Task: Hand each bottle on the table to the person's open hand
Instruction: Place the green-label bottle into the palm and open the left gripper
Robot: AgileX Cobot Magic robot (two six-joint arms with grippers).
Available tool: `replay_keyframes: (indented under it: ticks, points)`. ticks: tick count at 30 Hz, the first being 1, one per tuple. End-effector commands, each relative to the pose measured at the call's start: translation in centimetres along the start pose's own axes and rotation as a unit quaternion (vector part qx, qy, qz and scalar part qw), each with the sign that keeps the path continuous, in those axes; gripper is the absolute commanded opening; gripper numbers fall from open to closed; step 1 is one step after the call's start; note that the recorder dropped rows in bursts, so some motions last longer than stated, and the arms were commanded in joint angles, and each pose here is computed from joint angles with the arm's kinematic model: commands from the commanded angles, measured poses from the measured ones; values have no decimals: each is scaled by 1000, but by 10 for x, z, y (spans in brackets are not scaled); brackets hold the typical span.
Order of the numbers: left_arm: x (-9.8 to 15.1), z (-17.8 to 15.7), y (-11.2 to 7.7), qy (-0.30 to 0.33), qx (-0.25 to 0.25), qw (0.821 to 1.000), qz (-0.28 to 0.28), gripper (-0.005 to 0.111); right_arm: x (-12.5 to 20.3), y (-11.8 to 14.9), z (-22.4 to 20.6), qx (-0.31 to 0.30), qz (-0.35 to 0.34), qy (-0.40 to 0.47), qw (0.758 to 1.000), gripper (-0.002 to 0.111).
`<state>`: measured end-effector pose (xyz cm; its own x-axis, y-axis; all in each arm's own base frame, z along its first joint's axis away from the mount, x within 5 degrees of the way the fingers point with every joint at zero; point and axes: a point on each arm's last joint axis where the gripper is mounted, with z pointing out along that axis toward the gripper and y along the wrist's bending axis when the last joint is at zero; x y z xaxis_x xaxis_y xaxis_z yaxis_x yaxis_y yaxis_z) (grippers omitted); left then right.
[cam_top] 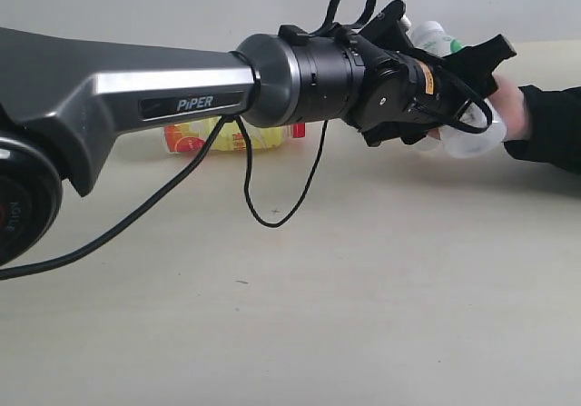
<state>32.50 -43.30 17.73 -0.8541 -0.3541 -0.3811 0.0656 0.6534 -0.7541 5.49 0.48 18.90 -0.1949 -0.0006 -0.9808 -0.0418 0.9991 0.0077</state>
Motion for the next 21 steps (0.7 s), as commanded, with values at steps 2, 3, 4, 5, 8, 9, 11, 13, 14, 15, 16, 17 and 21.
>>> replay_keyframes:
  ticks: [2,3,4,5,8,9,11,13,14,15,16,17,21]
  points:
    - [-2,-2,-3,-3,5,1000,0,61,1,-1,0,4,-2,-4,1000,0]
    - [-2,-2,-3,-3,5,1000,4,61,1,-1,0,4,-2,-4,1000,0]
    - [-2,-2,-3,-3,5,1000,9,61,1,-1,0,4,-2,-4,1000,0]
    - [-2,-2,-3,-3,5,1000,10,61,1,-1,0,4,-2,-4,1000,0]
    - [-2,-2,-3,-3,5,1000,11,61,1,-1,0,4,-2,-4,1000,0]
    - [-2,-2,-3,-3,5,1000,11,61,1,-1,0,4,-2,-4,1000,0]
    - [-2,-2,-3,-3,5,1000,11,63,1,-1,0,4,-2,-4,1000,0]
    - [-2,-2,-3,-3,5,1000,11,72,1,-1,0,4,-2,-4,1000,0]
    - [-2,-2,-3,-2,4,1000,11,78,1,-1,0,4,-2,-4,1000,0]
    - [-2,-2,-3,-2,4,1000,11,83,1,-1,0,4,-2,-4,1000,0]
    - [-2,-2,-3,-2,4,1000,11,86,1,-1,0,4,-2,-4,1000,0]
    - [-2,-2,-3,-2,4,1000,11,88,1,-1,0,4,-2,-4,1000,0]
    - [-2,-2,-3,-2,4,1000,11,90,1,-1,0,4,-2,-3,1000,0]
